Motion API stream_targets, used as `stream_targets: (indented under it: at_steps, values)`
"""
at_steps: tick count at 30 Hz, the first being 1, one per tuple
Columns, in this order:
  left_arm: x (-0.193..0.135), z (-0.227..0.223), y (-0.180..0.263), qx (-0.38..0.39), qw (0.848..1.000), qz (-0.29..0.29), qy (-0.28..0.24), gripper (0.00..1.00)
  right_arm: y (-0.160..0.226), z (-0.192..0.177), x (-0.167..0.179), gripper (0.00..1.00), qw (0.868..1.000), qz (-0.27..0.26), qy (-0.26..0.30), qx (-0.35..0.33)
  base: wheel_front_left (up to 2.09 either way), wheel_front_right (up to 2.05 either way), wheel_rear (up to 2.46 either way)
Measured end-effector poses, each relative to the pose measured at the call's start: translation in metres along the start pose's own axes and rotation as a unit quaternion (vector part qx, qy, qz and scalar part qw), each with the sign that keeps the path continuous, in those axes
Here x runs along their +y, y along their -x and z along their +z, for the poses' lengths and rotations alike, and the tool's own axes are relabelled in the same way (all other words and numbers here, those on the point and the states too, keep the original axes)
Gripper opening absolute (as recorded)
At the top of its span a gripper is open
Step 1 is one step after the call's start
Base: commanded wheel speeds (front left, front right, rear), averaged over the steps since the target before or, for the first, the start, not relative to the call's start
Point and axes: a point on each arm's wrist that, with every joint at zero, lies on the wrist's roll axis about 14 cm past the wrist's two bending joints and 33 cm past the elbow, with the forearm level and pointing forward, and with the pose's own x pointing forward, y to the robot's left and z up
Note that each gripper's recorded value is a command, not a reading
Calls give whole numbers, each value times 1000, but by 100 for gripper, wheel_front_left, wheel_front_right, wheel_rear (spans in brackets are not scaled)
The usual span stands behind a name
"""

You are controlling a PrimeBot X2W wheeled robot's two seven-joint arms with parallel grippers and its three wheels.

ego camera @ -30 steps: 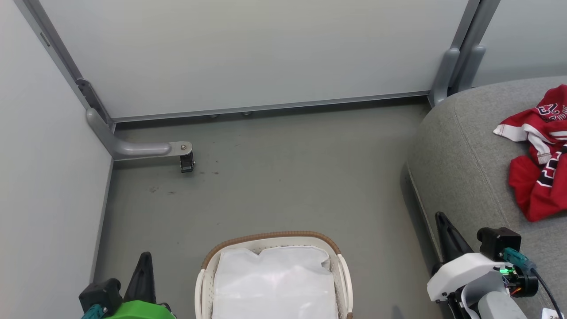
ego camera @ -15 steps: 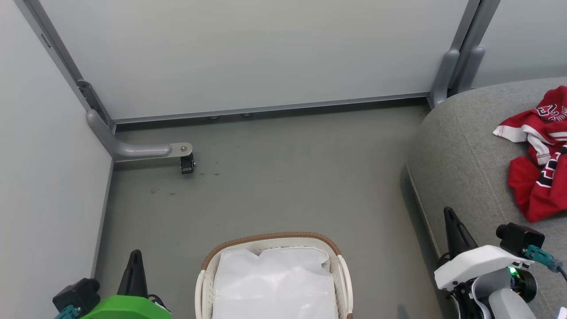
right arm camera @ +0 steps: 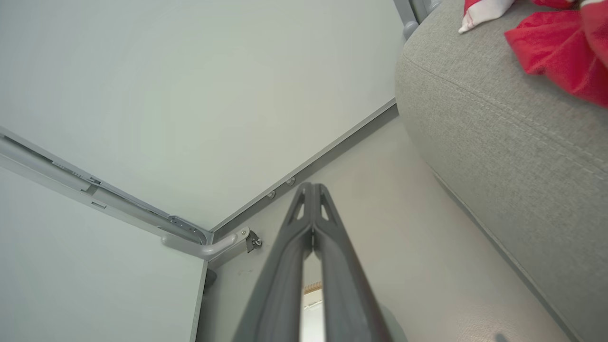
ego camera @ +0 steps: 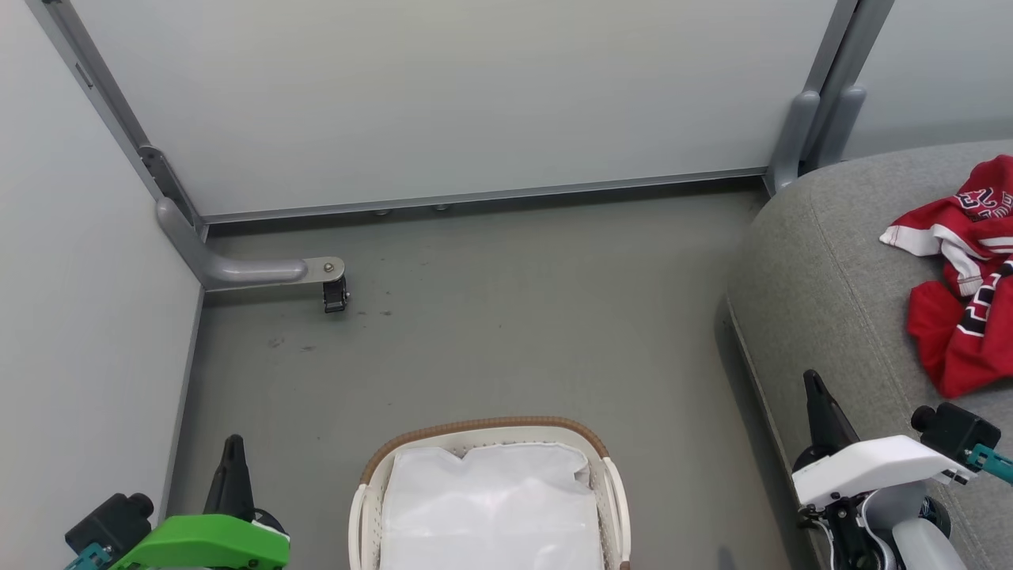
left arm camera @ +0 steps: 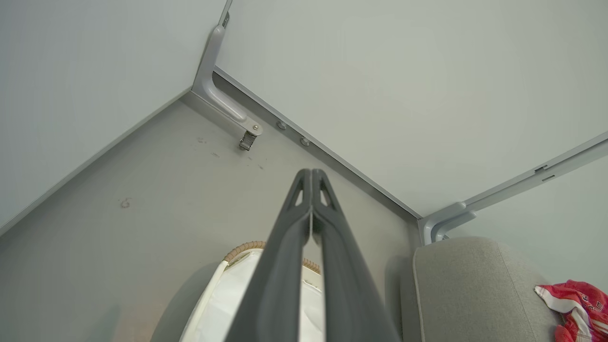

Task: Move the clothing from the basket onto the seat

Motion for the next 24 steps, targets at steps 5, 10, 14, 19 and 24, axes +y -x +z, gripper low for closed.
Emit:
stream_targets:
  at_steps: [5, 10, 14, 19, 24]
  values:
    - [-1, 3, -1, -2, 999, 0, 33, 0, 0, 2, 0, 0, 999, -1, -33, -1, 0, 0, 0]
    - [-3, 8, -3, -7, 998, -1, 65, 0, 0, 4, 0, 0, 998, -2, -67, -2, 0, 0, 0]
    - [-5, 11, -4, -8, 996, -4, 91, 0, 0, 6, 1, 0, 996, -2, -91, -2, 0, 0, 0]
    - [-6, 14, -5, -10, 993, -6, 119, 0, 0, 8, 1, 0, 993, -1, -120, -3, 0, 0, 0]
    - [-9, 17, -7, -12, 989, -11, 148, 0, 0, 11, 2, 0, 989, 1, -148, -5, 0, 0, 0]
